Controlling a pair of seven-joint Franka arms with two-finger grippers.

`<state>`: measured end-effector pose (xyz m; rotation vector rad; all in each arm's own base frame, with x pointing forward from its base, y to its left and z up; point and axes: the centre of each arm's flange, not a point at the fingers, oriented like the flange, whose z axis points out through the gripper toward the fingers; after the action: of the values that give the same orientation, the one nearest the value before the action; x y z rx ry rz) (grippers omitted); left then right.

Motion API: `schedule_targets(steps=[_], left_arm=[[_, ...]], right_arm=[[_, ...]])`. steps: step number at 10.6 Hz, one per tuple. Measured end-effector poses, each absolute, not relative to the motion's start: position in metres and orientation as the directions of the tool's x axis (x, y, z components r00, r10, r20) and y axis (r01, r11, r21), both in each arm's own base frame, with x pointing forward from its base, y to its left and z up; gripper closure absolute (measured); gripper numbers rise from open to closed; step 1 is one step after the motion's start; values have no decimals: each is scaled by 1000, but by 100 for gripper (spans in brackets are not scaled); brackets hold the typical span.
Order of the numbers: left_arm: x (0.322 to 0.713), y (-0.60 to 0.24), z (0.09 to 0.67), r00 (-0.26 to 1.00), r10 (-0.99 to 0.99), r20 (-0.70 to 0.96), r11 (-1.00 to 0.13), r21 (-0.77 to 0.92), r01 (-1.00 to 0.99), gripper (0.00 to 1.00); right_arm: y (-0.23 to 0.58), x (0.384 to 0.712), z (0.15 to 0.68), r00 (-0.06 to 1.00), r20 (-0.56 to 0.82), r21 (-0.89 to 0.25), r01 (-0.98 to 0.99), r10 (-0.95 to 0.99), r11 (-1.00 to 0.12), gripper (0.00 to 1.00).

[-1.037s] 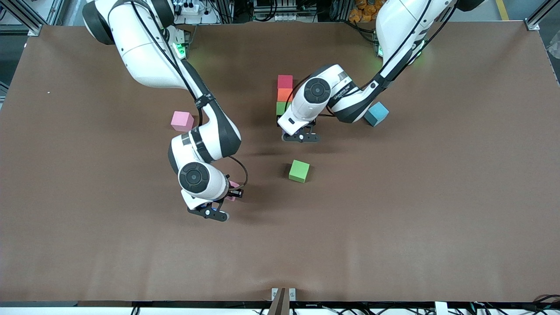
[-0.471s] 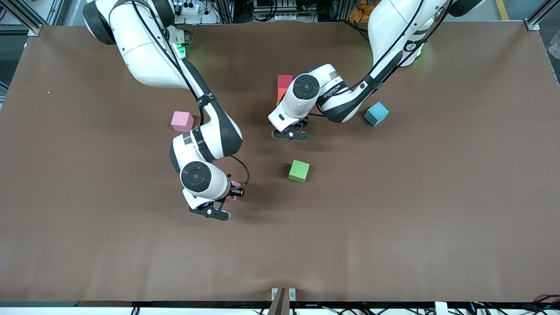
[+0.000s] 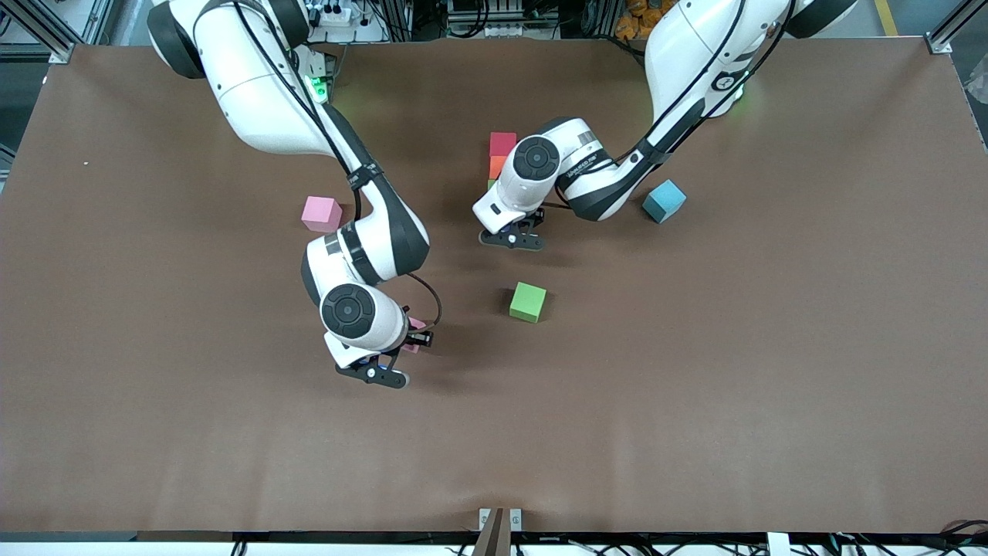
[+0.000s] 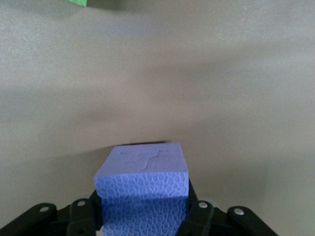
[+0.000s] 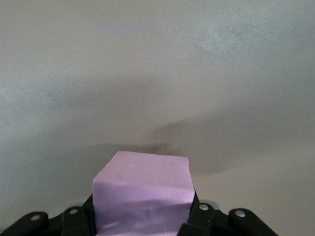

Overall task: Arrange blocks into number 1
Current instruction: 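Place the purple cube against the green cube with the left gripper, then set the pink cube against the purple cube with the right gripper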

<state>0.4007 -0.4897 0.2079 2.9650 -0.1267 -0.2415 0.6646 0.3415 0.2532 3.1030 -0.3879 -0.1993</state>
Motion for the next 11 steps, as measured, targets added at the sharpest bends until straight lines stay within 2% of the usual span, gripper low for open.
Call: schedule_targets(steps=[1,3,4,7,9,11], left_arm=[[401,-490,207,984,-86,-156,-984,168,-60,37],[404,-491,210,986,-63,-155,-985,169,-36,8],[408,-491,214,988,-53,-148,-984,174,-27,0],[446,-474,264,996,18,-84,-984,178,33,0],[486,-426,352,994,111,0,-986,129,110,0],[510,-359,436,971,221,87,-974,70,215,0]], right_arm=[[342,664,253,962,-125,24,-244,-245,-970,35],[343,664,253,962,-125,23,-243,-244,-970,35],[343,664,253,962,-125,23,-242,-243,-970,35],[363,653,250,975,-105,47,-192,-196,-980,35],[408,625,234,992,-79,74,-96,-102,-993,35],[459,584,211,997,-71,64,6,1,-998,35]])
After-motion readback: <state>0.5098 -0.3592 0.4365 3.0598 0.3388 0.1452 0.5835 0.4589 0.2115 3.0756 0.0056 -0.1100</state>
